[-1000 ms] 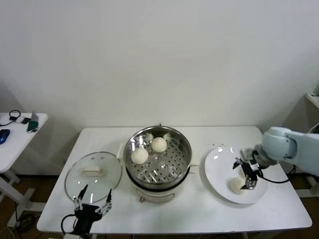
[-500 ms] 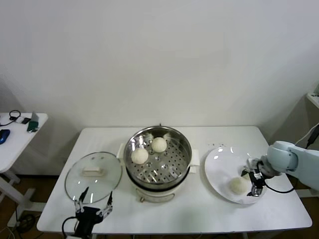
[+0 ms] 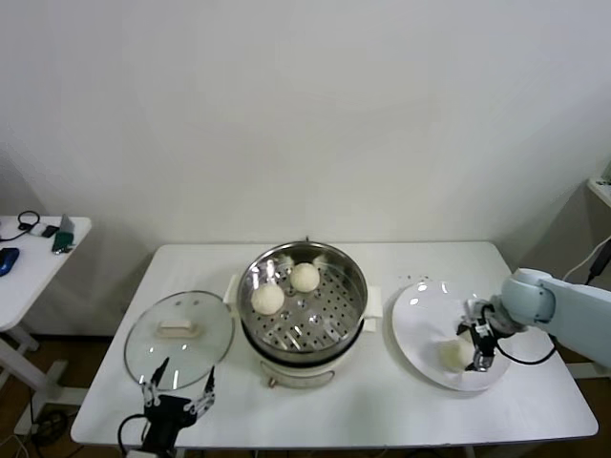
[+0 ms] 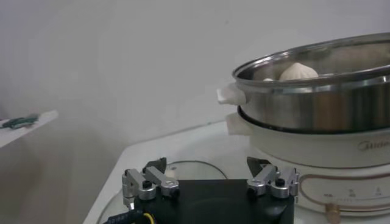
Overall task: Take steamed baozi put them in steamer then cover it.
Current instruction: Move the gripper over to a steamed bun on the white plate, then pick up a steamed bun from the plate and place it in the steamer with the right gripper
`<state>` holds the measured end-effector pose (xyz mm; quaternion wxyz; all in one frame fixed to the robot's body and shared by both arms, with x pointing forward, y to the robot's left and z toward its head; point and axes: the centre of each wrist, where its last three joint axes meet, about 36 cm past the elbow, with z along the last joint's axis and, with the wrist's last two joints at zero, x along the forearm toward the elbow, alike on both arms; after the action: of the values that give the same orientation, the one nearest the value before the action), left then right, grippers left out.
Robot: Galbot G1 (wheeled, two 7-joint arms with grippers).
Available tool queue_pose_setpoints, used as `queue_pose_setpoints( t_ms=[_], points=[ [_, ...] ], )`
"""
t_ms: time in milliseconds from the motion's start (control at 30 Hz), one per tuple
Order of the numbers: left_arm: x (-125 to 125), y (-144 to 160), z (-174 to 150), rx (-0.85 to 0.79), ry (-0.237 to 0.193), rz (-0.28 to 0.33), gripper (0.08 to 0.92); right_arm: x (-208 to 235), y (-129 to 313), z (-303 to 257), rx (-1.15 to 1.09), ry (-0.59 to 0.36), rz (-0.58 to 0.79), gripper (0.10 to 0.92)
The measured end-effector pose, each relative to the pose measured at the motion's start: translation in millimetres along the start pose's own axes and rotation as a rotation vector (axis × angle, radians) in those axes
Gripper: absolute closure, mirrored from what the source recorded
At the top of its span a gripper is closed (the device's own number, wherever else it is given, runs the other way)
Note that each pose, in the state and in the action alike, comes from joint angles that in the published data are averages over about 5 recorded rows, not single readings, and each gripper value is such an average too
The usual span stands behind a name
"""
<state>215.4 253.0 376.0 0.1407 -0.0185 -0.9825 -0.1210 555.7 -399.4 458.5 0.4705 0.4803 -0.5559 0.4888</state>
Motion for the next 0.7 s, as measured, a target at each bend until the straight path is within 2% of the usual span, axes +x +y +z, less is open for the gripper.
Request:
queue_pose_setpoints(
  t_ms=[300, 533, 700],
  points=[
    [-0.9, -0.3, -0.4, 0.001, -0.001, 0.002, 0.177, 1.0, -5.8, -4.4, 0.004, -0.013, -0.021, 0.308],
    [-0.9, -0.4, 0.8, 0.001, 0.000, 0.002, 0.177, 6.9, -11.8, -7.8, 0.022, -0.021, -0.033, 0.349],
    [-0.2, -0.3, 2.2, 0.001, 0.002, 0.000, 0.177, 28.1, -27.3, -11.4, 0.056, -0.029, -0.030, 0.354]
  ],
)
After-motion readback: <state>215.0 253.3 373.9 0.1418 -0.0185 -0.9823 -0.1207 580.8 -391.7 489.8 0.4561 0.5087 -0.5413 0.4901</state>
